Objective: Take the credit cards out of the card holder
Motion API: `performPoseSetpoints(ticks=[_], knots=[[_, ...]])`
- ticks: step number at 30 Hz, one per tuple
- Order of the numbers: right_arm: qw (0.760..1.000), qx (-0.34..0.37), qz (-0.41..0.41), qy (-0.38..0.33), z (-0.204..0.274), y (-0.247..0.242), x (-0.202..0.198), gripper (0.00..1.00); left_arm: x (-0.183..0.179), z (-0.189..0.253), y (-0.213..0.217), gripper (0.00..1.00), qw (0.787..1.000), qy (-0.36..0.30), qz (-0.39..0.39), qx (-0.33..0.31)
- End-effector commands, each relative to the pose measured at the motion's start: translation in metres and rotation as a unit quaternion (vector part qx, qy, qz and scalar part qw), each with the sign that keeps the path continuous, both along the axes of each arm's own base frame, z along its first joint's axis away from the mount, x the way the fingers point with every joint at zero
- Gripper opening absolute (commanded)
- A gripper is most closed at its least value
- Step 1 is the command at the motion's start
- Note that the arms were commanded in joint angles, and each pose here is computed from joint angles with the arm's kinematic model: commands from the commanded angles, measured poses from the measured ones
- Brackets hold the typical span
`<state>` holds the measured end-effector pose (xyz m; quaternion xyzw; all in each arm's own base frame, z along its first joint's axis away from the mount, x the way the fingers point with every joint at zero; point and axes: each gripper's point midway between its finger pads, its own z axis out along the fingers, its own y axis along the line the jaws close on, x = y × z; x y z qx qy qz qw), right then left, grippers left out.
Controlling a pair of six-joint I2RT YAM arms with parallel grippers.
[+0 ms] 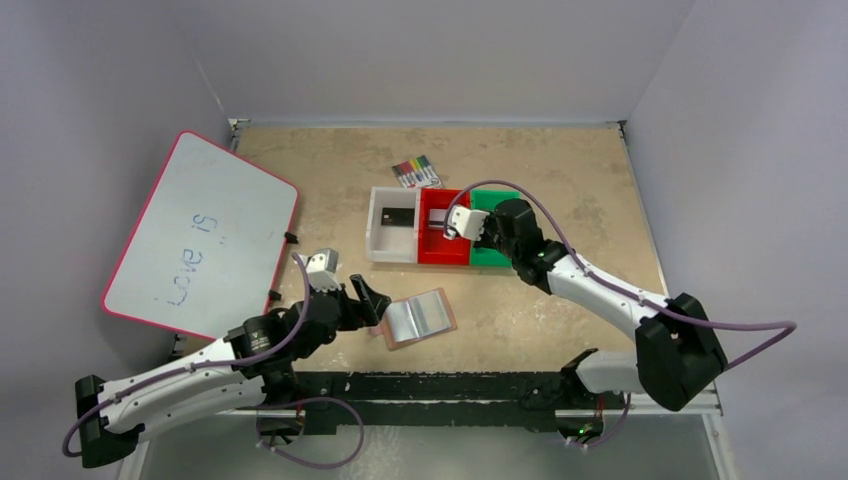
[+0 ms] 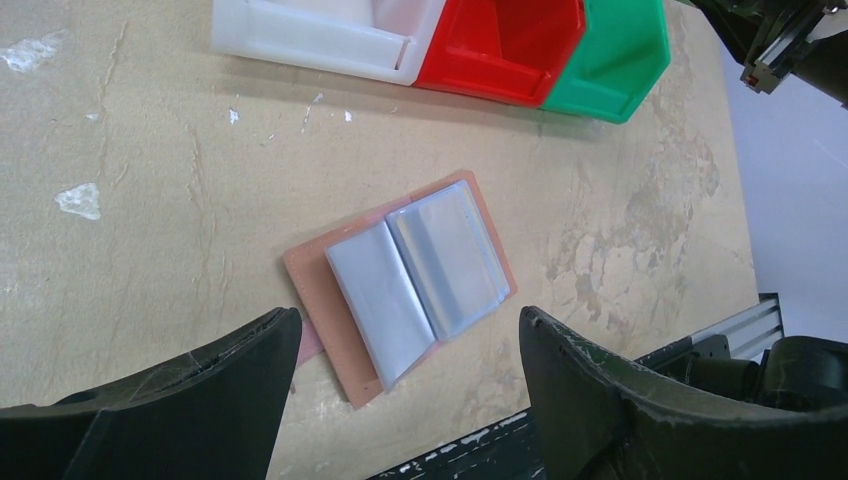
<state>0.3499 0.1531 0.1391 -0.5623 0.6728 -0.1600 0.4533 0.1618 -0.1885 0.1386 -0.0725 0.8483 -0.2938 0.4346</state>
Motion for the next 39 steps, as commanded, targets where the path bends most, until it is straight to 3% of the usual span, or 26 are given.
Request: performPoseSetpoints(ticks=[1, 39], knots=[[1.000, -0.011, 0.012, -0.026, 0.022, -0.002, 0.014, 0.00, 0.005, 0.027, 0.000, 0.80, 0.999, -0.027, 0.004, -0.018], [0.998, -0.037, 0.056, 0.018, -0.030, -0.001, 0.076, 0.00, 0.002, 0.042, 0.012, 0.78, 0.999, -0.031, 0.014, -0.026]])
